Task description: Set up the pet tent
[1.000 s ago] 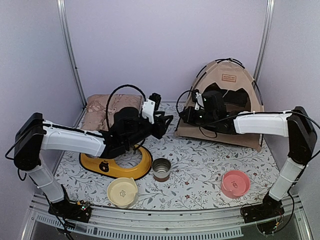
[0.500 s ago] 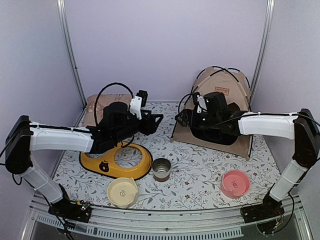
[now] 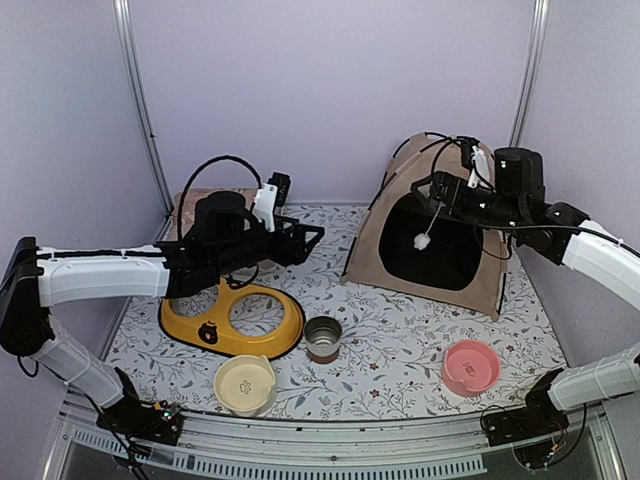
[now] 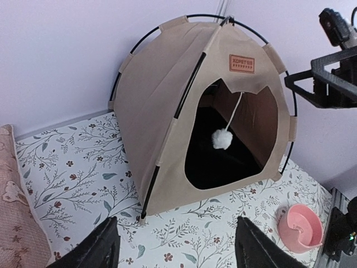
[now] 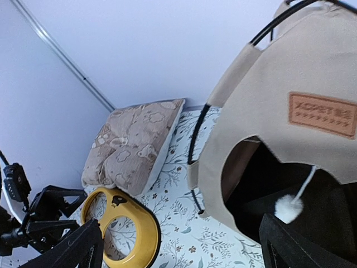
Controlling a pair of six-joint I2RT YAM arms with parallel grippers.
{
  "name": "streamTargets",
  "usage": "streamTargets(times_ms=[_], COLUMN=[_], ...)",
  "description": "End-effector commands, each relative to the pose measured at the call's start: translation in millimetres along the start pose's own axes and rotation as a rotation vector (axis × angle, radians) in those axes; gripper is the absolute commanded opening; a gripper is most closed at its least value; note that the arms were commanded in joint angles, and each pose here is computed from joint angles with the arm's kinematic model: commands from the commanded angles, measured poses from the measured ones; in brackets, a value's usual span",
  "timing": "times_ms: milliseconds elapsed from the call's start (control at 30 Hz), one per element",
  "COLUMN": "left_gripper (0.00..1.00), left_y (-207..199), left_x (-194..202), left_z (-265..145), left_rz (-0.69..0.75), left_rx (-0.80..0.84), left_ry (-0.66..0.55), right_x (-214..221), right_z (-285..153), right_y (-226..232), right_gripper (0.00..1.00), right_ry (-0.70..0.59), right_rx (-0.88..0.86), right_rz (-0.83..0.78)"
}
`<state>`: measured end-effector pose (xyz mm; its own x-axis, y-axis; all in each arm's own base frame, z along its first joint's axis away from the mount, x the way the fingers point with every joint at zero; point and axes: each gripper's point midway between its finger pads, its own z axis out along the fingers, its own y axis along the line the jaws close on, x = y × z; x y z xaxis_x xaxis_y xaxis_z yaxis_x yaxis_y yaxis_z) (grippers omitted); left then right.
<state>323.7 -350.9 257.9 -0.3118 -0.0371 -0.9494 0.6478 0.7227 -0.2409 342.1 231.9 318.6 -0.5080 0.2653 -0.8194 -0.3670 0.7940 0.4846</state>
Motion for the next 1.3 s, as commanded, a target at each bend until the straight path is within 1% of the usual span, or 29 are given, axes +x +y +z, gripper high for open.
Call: streamTargets(times_ms=[0,167,267,333,500,667,800,967,1000,1067,1200,1233,1267], left_gripper=[0.71,0.71,0.71,0.72,0.78,0.83,0.88,0.92,0.93,0.94,0.96,0.99,0.99], left_y=[0.5,15.8,31.3,46.4,121.9,194.6,252.0,304.0,315.7,334.3,370.2,378.2,386.3], left_x=[-14.4,-14.2,-14.9,-17.4,-14.2,-6.8,9.2,16.1,17.2,17.5,14.0,13.8,12.8], left_z=[-11.5,-26.3,-37.3,-46.5,-73.8,-95.5,-93.5,-75.5,-77.1,-77.6,-91.7,-95.7,-100.6], left_rz=[-0.005,-0.024,-0.044,-0.070,-0.204,-0.321,-0.372,-0.379,-0.369,-0.379,-0.388,-0.390,-0.396], left_rx=[0.006,-0.038,-0.076,-0.134,-0.410,-0.577,-0.695,-0.805,-0.853,-0.895,-1.009,-1.031,-1.056], left_ry=[0.014,0.046,0.049,0.042,0.055,0.054,0.111,0.166,0.171,0.174,0.168,0.168,0.166], right_x=[-1.4,4.4,11.6,13.9,16.3,15.5,13.0,4.6,1.6,-1.6,6.1,8.3,10.8], right_z=[-15.6,-19.6,-23.4,-28.3,-39.9,-55.2,-60.9,-70.1,-71.5,-71.1,-68.2,-68.3,-68.4], right_y=[-28.2,-54.3,-76.1,-92.3,-126.7,-155.7,-158.3,-157.6,-153.7,-141.9,-124.3,-120.1,-116.6], right_gripper=[0.99,0.99,0.99,0.99,0.99,0.99,0.99,0.99,0.99,0.99,0.99,0.99,0.99], right_ry=[0.000,0.022,0.046,0.043,0.036,0.018,0.005,-0.009,-0.011,-0.003,0.041,0.045,0.049], right_rx=[0.084,0.127,0.155,0.190,0.273,0.348,0.370,0.399,0.387,0.331,0.259,0.250,0.240], right_rz=[0.003,0.040,0.085,0.105,0.142,0.167,0.151,0.119,0.110,0.093,0.081,0.075,0.072])
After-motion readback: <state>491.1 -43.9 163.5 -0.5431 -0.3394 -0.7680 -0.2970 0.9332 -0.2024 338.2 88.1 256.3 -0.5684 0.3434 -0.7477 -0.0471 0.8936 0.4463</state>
